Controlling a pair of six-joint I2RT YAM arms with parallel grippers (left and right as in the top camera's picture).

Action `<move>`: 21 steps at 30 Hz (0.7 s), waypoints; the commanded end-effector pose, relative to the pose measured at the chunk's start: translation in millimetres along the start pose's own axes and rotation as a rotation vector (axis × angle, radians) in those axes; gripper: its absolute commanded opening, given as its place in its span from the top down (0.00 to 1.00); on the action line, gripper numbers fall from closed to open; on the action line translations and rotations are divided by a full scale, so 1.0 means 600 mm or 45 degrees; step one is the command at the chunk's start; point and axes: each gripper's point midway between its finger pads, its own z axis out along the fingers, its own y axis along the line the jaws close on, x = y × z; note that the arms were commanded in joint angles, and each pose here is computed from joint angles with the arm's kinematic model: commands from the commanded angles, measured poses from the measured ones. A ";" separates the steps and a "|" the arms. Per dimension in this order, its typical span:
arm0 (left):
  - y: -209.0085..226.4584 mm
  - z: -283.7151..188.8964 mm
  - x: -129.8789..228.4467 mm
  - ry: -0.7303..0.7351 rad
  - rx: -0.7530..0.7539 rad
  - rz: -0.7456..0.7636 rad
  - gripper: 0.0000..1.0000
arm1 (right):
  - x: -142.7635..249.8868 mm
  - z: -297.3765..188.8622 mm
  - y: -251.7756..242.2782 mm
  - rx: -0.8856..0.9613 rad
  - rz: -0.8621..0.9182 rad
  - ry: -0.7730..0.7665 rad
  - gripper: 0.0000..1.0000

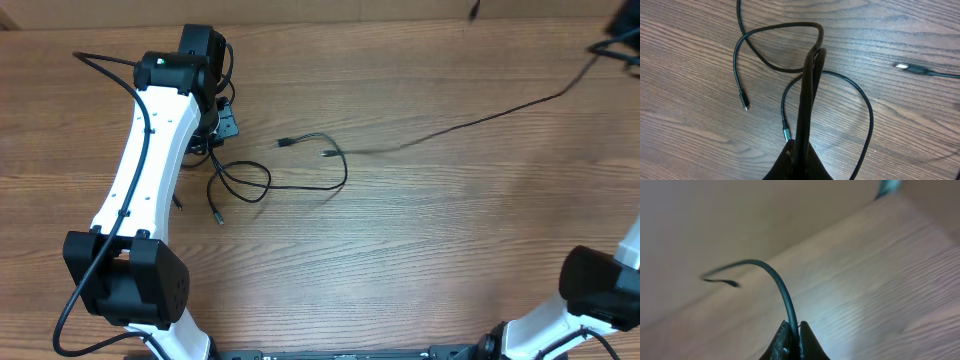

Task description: Untangle cables

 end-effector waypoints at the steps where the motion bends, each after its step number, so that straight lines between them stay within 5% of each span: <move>1: 0.002 -0.031 -0.012 -0.066 0.037 -0.009 0.96 | -0.042 -0.031 -0.044 0.042 0.022 -0.115 0.96; 10: 0.002 -0.031 -0.011 -0.065 0.039 -0.009 0.96 | -0.112 -0.058 -0.135 0.094 0.203 -0.316 0.96; 21: -0.030 -0.034 -0.011 -0.048 0.174 -0.009 0.96 | 0.083 -0.010 -0.153 0.171 0.172 0.302 0.96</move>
